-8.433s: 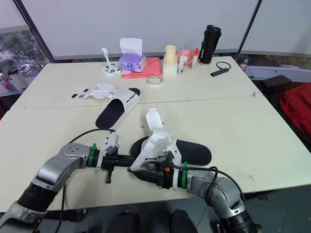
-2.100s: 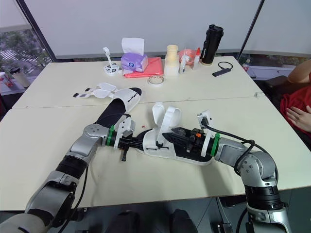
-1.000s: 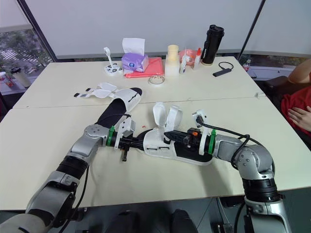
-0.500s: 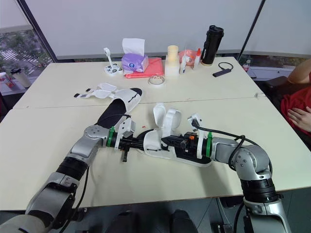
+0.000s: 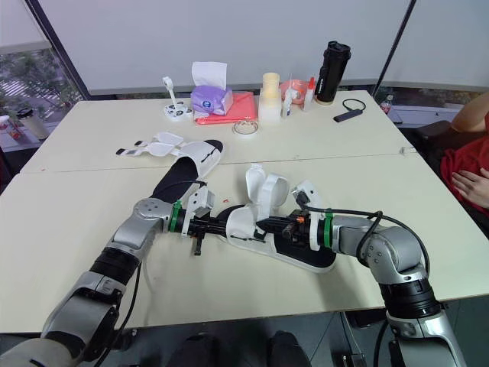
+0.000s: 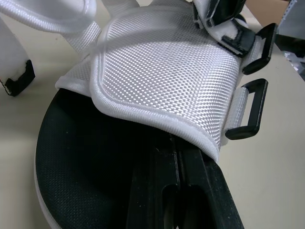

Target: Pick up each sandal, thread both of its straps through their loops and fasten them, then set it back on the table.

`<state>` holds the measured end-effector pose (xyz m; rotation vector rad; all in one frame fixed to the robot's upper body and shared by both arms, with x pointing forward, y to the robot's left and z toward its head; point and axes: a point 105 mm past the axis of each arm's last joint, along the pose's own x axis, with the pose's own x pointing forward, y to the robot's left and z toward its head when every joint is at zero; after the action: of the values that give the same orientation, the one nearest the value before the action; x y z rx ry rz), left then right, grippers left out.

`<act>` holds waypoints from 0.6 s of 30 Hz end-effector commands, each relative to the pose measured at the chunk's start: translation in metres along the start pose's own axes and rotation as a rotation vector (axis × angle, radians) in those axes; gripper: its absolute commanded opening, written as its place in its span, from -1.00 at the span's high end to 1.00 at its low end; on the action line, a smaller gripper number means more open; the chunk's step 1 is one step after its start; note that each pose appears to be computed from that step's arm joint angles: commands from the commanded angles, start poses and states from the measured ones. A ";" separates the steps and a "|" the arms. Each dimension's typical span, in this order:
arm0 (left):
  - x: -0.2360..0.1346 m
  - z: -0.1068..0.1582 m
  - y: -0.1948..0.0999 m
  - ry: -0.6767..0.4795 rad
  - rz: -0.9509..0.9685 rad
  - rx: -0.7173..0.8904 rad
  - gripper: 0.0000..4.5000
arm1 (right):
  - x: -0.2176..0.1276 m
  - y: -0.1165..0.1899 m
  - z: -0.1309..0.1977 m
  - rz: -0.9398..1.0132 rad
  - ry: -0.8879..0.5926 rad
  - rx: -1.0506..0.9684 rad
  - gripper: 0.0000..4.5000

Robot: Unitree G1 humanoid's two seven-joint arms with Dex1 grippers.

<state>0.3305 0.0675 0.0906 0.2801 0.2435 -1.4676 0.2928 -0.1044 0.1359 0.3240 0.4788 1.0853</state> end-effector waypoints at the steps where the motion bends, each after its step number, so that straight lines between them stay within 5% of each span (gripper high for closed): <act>1: 0.006 -0.028 -0.015 0.089 -0.060 -0.076 1.00 | -0.002 0.010 0.002 0.044 0.000 -0.002 0.99; 18: 0.008 -0.029 -0.028 0.100 -0.114 -0.088 1.00 | 0.000 0.019 0.010 0.086 -0.068 0.068 0.99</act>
<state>0.3214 0.0694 0.0901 0.2800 0.2650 -1.4872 0.2871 -0.0973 0.1408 0.4392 0.4935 1.1063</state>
